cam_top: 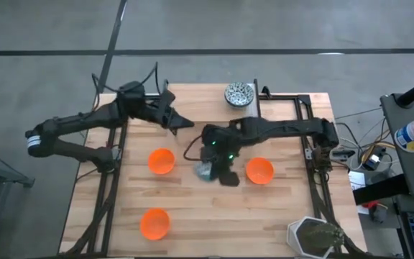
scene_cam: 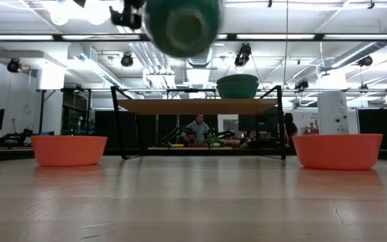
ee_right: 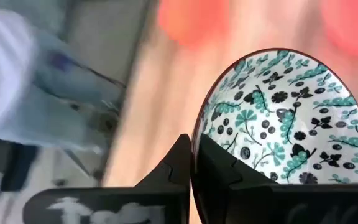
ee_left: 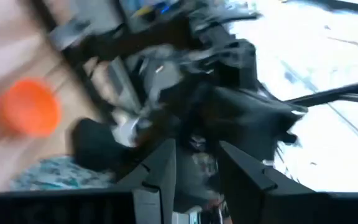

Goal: Pick & Place Mini bowls
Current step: Stack the white patterned bowl on top of the white bowls on the shelf

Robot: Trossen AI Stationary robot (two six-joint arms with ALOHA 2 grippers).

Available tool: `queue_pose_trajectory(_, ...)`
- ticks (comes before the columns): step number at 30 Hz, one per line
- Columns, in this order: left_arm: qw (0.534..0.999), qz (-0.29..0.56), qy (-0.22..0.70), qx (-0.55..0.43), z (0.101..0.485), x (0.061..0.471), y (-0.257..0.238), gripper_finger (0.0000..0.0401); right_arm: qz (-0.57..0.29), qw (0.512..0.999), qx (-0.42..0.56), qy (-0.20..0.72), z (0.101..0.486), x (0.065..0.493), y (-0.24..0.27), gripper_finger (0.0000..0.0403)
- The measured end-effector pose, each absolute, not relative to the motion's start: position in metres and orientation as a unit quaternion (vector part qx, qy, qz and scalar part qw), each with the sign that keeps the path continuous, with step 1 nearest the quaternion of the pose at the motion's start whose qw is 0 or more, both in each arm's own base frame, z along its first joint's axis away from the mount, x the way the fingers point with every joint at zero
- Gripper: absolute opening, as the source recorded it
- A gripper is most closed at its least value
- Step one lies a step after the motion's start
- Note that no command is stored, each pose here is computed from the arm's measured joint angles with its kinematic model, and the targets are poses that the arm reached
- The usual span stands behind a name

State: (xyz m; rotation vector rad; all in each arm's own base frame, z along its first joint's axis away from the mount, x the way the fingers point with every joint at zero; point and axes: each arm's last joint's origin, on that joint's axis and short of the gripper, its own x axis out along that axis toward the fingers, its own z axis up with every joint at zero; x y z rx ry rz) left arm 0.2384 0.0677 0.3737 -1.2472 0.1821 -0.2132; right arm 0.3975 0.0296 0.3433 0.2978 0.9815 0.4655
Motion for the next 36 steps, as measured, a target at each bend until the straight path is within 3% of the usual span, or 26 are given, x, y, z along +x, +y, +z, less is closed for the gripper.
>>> queue_pose_trajectory(7,0.822,-0.127,-0.025,-0.555,0.407,0.207,0.065,0.0110,0.145,0.850,0.091,0.498,0.337,0.391,0.016,0.0010)
queue_pose_trajectory(16,0.860,-0.123,-0.102,-0.485,0.429,0.171,0.053,0.0110,0.047,0.860,0.061,0.504,0.340,0.387,-0.012,0.0010)
queue_pose_trajectory(26,0.895,-0.127,-0.145,-0.402,0.441,0.146,0.043,0.0110,-0.042,0.871,0.027,0.488,0.354,0.378,-0.032,0.0010)
queue_pose_trajectory(36,0.909,-0.120,-0.164,-0.363,0.444,0.137,0.040,0.0110,-0.210,0.868,-0.004,0.450,0.391,0.354,-0.057,0.0010)
